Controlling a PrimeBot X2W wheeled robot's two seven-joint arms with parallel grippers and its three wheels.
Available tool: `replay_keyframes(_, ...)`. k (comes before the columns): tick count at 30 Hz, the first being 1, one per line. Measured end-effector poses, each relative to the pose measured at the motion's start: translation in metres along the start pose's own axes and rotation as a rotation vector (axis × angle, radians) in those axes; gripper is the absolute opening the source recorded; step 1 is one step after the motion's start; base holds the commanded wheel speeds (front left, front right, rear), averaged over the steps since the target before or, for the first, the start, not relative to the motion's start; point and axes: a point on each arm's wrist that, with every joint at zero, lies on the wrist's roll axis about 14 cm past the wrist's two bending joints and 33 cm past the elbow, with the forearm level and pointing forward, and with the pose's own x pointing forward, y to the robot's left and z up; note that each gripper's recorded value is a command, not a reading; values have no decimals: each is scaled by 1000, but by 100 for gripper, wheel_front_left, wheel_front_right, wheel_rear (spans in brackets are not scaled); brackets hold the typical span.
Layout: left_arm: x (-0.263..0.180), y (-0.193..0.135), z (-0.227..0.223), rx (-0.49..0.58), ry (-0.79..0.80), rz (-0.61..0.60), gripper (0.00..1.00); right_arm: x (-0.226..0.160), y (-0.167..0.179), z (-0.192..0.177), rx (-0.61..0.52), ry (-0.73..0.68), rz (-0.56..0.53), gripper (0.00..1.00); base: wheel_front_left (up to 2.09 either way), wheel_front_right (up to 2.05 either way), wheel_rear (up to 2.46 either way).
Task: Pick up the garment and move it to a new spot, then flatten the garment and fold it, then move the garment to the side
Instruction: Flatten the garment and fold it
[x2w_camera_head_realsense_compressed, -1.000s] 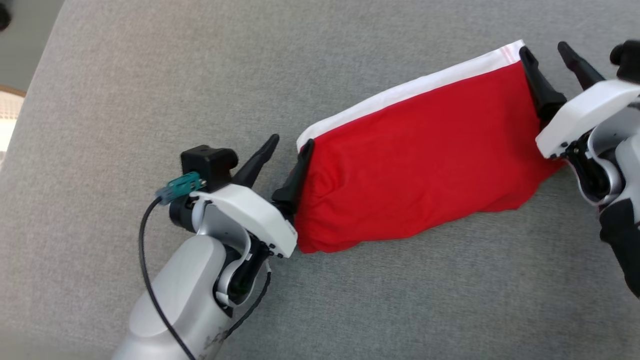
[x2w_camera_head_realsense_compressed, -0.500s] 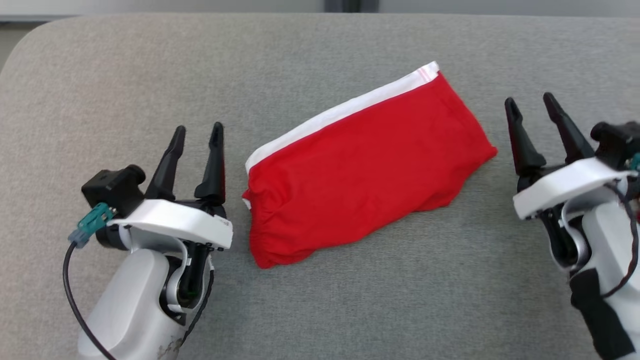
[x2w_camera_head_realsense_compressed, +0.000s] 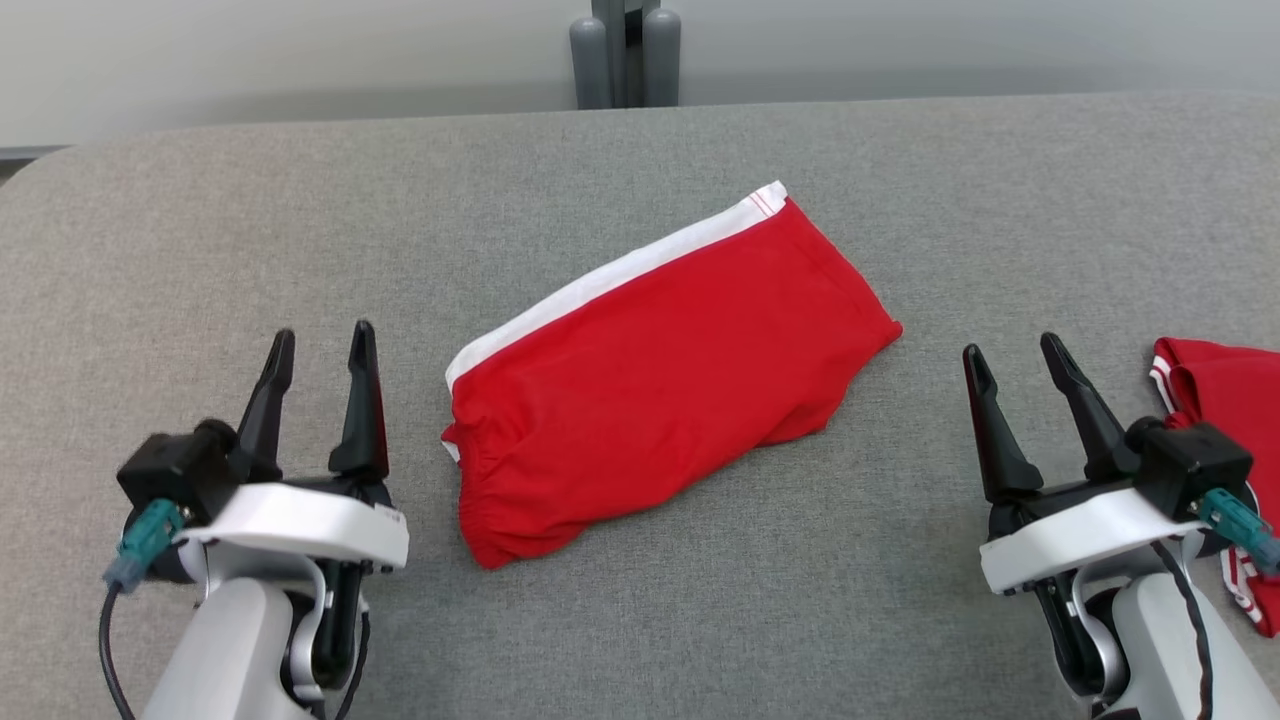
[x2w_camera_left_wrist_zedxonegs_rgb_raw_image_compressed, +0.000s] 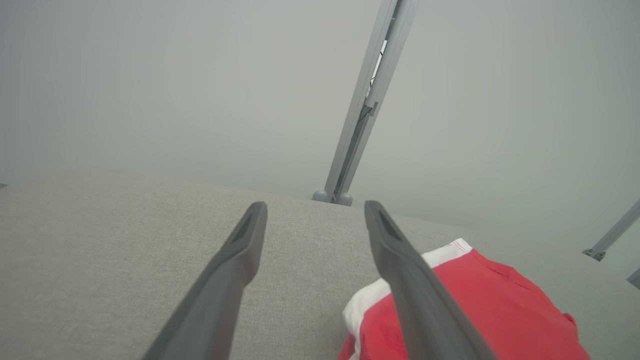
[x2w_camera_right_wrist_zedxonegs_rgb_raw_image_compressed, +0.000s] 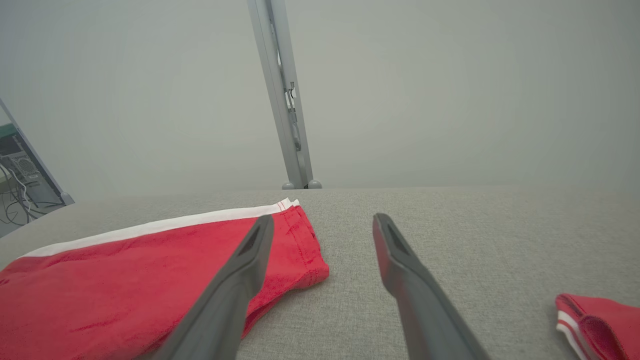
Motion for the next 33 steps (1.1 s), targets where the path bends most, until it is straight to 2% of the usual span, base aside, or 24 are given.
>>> replay_keyframes(7,-24,4,-11,106,31,-5,100,-16,0,6,-9,-8,-19,100,0,0,0)
replay_keyframes(17,-40,7,-11,132,33,6,100,-12,1,7,-18,7,-16,100,0,0,0)
replay_keyframes(25,-40,10,-6,141,18,15,100,26,-4,-3,-31,67,3,100,0,0,0)
replay_keyframes(33,-41,22,-14,141,42,55,100,70,11,-51,-25,216,61,100,0,0,0)
